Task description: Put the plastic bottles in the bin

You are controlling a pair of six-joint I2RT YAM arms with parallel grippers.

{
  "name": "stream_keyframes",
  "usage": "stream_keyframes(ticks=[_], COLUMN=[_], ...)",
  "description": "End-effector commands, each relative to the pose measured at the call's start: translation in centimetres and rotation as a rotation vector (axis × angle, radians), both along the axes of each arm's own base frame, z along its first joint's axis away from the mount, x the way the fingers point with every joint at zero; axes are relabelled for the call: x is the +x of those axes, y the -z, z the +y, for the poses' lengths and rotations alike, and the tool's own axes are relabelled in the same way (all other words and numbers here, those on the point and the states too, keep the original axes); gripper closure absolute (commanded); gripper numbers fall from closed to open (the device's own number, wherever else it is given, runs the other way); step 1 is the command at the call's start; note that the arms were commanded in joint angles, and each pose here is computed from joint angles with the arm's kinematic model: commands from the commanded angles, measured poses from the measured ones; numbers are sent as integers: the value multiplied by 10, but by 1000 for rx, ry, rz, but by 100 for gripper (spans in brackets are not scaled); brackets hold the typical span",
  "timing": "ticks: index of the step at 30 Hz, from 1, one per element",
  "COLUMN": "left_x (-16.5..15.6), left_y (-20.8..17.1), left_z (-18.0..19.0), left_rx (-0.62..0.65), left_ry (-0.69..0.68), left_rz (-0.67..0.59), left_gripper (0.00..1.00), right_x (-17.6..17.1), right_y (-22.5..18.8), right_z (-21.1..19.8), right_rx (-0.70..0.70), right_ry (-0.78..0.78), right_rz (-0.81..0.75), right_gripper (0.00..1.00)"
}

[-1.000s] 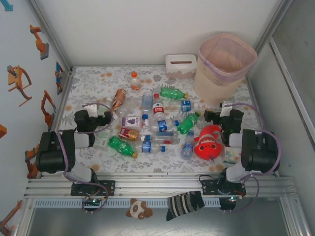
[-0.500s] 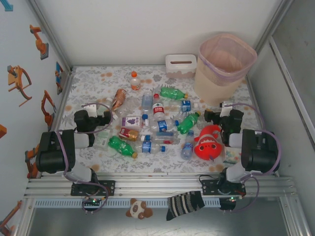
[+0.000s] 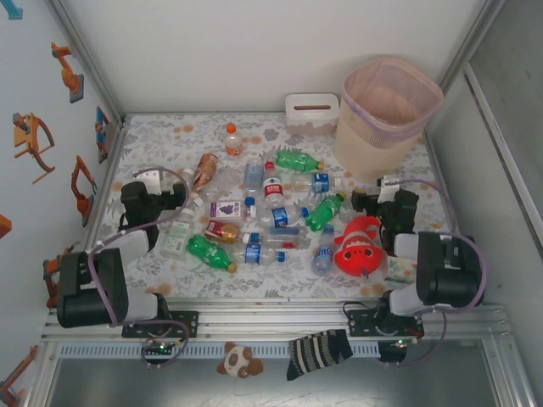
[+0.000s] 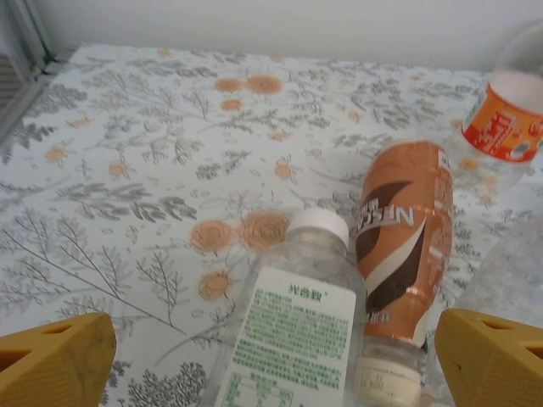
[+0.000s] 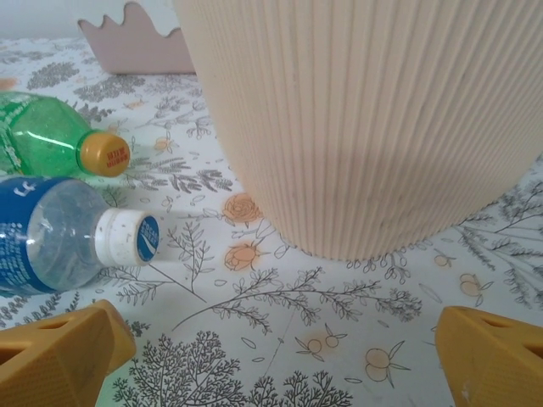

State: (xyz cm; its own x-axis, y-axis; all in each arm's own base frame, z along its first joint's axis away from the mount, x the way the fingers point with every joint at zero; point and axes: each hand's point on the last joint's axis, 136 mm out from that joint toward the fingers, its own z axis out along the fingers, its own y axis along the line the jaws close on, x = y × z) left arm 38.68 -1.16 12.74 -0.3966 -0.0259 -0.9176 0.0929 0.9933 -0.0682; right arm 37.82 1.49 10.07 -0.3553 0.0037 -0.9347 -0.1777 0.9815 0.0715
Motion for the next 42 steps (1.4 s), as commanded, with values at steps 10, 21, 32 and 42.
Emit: stream_keyframes(ticks=[10, 21, 32, 42], left_x=[-21, -52, -67, -70], left_y=[-38, -66, -82, -94], left_z=[7, -13, -32, -21], left_rx=[-69, -218, -250, -325], left_ry=[-88, -45, 106, 75], left_rz=[178, 367, 352, 268], left_gripper=[3, 1, 0, 0], right_x=[-18, -59, -64, -56], right_y=[-41, -42, -39, -14], right_z=[6, 32, 71, 100], right_rx=[54, 386, 545, 515], right_ry=[42, 114, 149, 209], right_rz=[164, 534, 737, 845], right_gripper=[9, 14, 20, 17])
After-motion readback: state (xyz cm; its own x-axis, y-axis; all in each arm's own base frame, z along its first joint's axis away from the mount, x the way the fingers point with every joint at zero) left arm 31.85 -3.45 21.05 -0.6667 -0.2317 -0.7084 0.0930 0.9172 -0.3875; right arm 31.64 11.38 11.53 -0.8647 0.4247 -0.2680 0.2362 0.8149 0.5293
